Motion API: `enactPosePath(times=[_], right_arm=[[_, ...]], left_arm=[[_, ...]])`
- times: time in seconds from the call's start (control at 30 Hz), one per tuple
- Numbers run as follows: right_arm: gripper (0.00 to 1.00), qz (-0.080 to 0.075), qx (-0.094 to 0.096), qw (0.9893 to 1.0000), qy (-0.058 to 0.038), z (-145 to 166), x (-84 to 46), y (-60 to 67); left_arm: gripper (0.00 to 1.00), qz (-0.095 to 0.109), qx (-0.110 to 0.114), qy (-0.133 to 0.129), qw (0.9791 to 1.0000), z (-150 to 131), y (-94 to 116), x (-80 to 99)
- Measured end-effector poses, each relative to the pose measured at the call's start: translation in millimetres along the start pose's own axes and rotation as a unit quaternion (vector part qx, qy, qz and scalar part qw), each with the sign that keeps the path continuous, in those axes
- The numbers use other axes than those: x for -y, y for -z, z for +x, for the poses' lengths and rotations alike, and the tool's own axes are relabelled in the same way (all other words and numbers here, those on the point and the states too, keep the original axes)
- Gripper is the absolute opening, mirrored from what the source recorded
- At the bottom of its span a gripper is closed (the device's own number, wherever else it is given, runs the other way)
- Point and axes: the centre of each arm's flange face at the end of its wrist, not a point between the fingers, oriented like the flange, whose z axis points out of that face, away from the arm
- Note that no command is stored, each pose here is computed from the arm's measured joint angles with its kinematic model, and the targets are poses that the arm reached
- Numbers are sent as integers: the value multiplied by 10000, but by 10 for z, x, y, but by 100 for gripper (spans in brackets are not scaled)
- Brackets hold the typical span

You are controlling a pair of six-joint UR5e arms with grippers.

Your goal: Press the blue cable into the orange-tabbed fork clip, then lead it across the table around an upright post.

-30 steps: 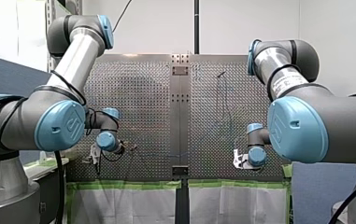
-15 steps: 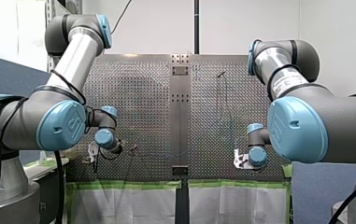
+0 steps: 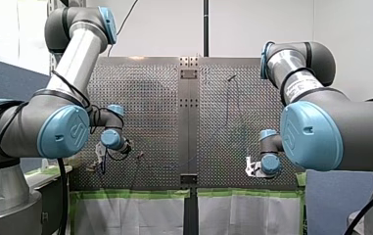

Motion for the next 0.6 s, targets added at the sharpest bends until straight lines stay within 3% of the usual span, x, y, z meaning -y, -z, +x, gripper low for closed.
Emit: enactPosePath(times=[0.27, 0.6], right_arm=[[0, 5, 0, 10000, 0, 0, 0, 0], [0, 9, 0, 10000, 0, 0, 1, 1]], left_arm=[[1, -190, -162, -172, 9995, 38, 48, -18], [1, -455, -487, -556, 9962, 183, 181, 103]])
